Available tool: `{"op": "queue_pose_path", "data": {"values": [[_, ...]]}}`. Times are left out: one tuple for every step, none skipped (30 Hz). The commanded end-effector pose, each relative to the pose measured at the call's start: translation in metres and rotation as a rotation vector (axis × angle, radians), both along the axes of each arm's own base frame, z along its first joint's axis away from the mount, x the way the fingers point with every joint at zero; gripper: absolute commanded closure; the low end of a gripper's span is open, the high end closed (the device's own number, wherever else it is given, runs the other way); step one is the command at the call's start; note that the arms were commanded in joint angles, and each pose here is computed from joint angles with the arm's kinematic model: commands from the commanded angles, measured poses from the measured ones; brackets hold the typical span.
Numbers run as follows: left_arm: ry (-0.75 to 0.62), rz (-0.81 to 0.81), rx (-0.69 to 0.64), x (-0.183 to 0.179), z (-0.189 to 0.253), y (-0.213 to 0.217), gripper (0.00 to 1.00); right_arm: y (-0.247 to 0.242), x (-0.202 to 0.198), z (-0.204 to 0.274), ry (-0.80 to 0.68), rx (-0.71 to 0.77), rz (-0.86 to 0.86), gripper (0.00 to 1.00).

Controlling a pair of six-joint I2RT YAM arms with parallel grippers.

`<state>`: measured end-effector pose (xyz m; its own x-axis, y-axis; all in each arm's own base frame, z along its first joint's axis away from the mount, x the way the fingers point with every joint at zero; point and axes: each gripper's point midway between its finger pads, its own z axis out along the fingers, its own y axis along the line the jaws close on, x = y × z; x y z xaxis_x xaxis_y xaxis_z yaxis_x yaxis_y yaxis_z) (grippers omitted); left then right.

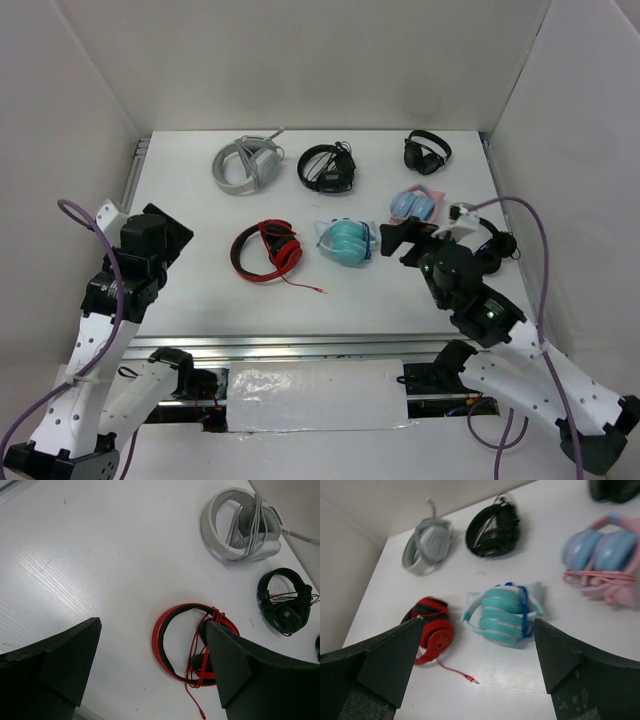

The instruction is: Wrap the headphones

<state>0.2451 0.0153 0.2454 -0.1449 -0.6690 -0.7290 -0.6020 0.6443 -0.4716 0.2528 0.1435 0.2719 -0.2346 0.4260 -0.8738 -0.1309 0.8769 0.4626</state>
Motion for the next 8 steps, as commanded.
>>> {"op": "queue_pose_path", "data": {"values": [[-0.002, -0.009, 0.013, -0.005, 0.008, 0.002, 0.01, -0.064, -0.008, -0.011, 0.026, -0.010, -0.283, 0.00], [-0.002, -0.009, 0.013, -0.005, 0.008, 0.002, 0.01, -0.076, -0.013, -0.007, 0.010, 0.008, -0.325, 0.00], [0.000, -0.010, 0.015, -0.006, 0.007, 0.002, 0.01, -0.082, -0.014, -0.007, 0.007, 0.008, -0.345, 0.00], [0.004, -0.007, 0.014, -0.006, 0.006, 0.003, 0.01, -0.086, -0.016, -0.009, 0.011, -0.002, -0.358, 0.00], [-0.002, -0.005, 0.012, -0.006, 0.007, 0.003, 0.01, -0.090, -0.018, -0.006, 0.002, 0.008, -0.366, 0.00], [0.001, -0.008, 0.014, -0.005, 0.006, 0.003, 0.01, -0.092, -0.018, -0.005, 0.002, 0.008, -0.372, 0.00], [0.001, -0.005, 0.013, -0.006, 0.006, 0.003, 0.01, -0.094, -0.019, -0.005, 0.002, 0.009, -0.378, 0.00], [-0.001, -0.008, 0.013, -0.006, 0.007, 0.003, 0.01, -0.093, -0.019, -0.006, 0.004, 0.006, -0.377, 0.00]]}}
